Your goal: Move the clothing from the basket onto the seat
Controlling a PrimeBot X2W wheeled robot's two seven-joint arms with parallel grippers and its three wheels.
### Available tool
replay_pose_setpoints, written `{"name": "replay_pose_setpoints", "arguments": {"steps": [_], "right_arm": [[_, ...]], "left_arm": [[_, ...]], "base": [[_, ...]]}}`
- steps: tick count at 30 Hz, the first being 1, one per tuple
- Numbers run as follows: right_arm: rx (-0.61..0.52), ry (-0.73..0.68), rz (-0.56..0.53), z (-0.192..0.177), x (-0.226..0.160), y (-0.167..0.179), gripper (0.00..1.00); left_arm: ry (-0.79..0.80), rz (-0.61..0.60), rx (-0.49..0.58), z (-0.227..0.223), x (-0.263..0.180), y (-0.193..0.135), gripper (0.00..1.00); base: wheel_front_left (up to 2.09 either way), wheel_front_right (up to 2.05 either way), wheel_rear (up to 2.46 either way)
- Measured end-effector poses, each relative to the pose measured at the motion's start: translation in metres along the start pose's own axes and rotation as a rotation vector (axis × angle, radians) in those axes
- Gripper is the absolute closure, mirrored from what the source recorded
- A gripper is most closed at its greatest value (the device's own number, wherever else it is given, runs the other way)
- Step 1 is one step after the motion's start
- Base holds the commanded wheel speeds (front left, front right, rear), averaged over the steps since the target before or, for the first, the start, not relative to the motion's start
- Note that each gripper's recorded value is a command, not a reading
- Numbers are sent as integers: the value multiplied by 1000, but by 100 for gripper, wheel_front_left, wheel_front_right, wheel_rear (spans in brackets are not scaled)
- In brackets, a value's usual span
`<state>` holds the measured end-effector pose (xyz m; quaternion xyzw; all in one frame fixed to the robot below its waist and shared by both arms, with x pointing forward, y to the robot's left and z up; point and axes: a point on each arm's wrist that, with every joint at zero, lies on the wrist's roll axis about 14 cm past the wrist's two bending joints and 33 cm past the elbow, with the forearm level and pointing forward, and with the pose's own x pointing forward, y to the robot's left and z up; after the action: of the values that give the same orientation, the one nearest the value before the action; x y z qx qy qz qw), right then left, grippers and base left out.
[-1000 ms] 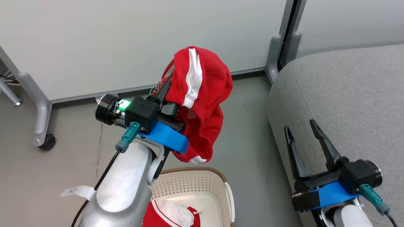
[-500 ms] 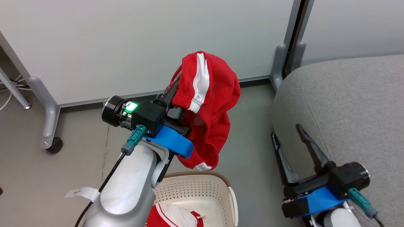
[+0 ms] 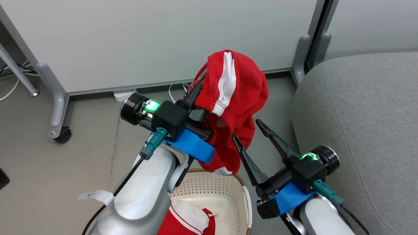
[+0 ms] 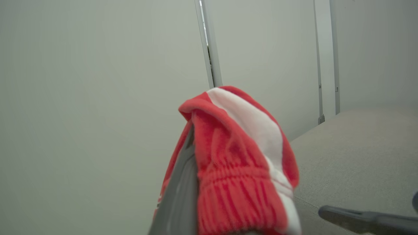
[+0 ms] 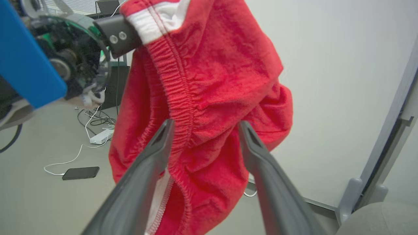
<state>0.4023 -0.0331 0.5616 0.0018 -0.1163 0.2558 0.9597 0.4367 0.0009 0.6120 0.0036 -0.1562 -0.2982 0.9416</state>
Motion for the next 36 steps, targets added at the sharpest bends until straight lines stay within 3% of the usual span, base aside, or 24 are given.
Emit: {"name": "replay_pose_setpoints", "arguments": {"steps": [15,23,24,25,36], "right_arm": [[-36,45,82,-17,44,5,0],[-9,22,44,-12,53,-9,0],[1,21,43,-12,53,-9,55],[9,20,42,-11,54,-9,100],[13,-4,24,-2,54,-15,100]], "left_arm": [[17,-12,-26,-10,2,-4,100],[11,-20,-41,-8,5,-10,100],[11,-19,-44,-8,5,-10,100],[12,-19,-44,-8,5,-10,100],[27,-27,-50,-12,5,-15,100]], "base": [[0,0,0],[0,0,0],[0,0,0],[0,0,0],[0,0,0]]}}
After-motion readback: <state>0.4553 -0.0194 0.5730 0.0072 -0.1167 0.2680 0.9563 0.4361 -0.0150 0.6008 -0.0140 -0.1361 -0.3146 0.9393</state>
